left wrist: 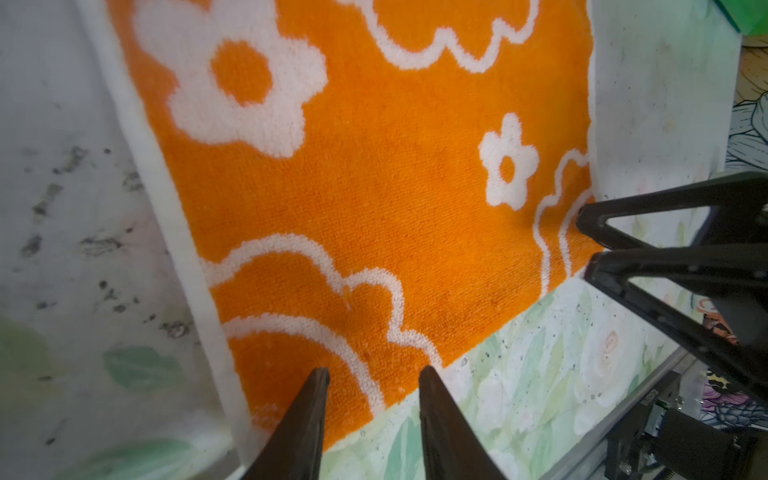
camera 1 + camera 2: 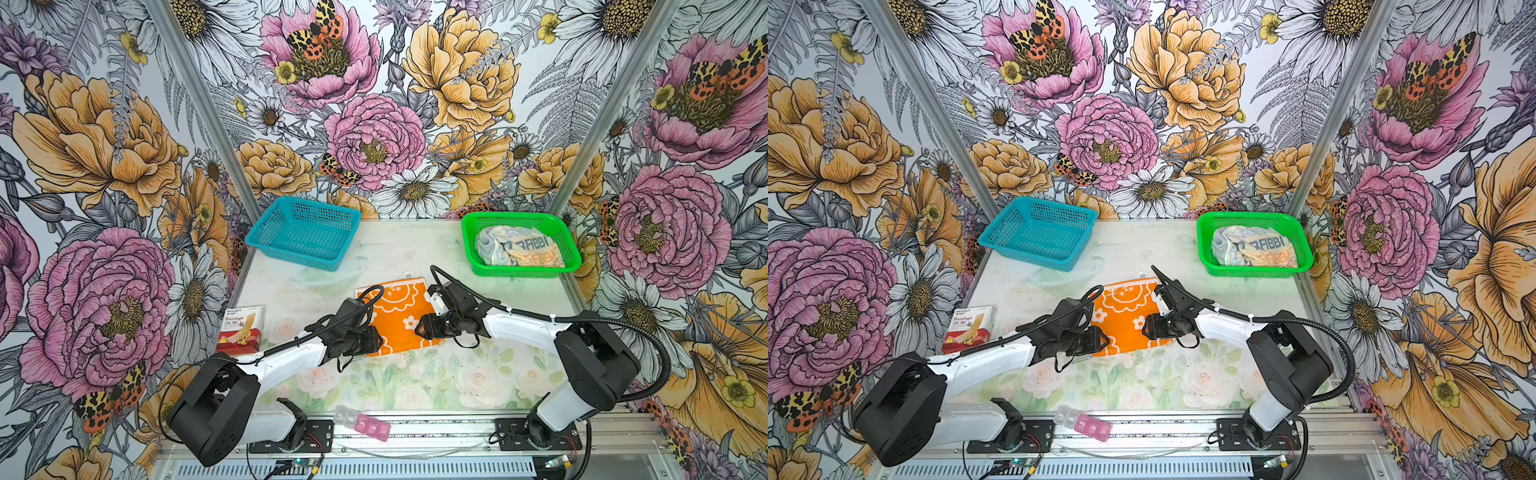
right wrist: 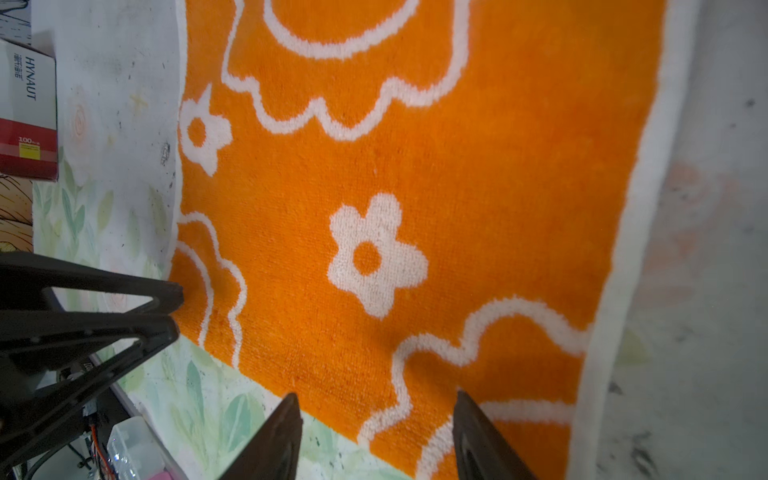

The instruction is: Fold and stack the towels

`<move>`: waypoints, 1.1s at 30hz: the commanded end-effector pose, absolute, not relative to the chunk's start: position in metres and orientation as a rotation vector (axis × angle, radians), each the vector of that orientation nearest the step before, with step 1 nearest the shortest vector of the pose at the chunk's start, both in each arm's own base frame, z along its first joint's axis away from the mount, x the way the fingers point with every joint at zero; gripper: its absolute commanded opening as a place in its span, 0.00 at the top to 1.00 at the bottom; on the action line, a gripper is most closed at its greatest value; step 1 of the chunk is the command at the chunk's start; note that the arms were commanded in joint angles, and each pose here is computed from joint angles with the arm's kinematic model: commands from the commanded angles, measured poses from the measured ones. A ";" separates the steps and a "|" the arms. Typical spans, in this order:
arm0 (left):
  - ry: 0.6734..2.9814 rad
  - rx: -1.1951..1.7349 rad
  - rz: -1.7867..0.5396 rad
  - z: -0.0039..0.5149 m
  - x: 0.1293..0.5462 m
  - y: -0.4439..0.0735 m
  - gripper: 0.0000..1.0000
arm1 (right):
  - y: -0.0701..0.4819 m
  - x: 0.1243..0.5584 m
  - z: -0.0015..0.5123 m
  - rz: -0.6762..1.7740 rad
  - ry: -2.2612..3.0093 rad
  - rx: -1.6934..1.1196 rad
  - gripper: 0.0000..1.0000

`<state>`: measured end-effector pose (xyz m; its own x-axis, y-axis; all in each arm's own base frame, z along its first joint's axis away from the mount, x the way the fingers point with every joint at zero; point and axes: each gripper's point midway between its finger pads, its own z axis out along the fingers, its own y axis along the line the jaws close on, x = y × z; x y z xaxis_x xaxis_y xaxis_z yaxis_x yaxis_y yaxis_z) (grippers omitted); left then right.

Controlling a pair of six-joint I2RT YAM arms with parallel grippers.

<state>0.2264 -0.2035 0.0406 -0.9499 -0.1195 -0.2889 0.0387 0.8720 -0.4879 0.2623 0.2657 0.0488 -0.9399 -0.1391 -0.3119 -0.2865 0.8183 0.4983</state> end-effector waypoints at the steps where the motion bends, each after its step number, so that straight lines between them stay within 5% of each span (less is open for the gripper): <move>1: 2.777 -0.095 -0.750 0.028 0.219 -0.204 0.61 | 0.264 0.267 0.039 0.804 2.760 -0.269 0.41; 17: 2.862 -0.187 -0.554 -0.004 0.202 -0.168 0.60 | 0.204 0.259 0.021 0.501 2.859 -0.187 0.41; 33: 2.695 -0.115 -0.565 0.050 0.217 -0.169 0.48 | 0.191 0.248 0.030 0.494 2.853 -0.176 0.51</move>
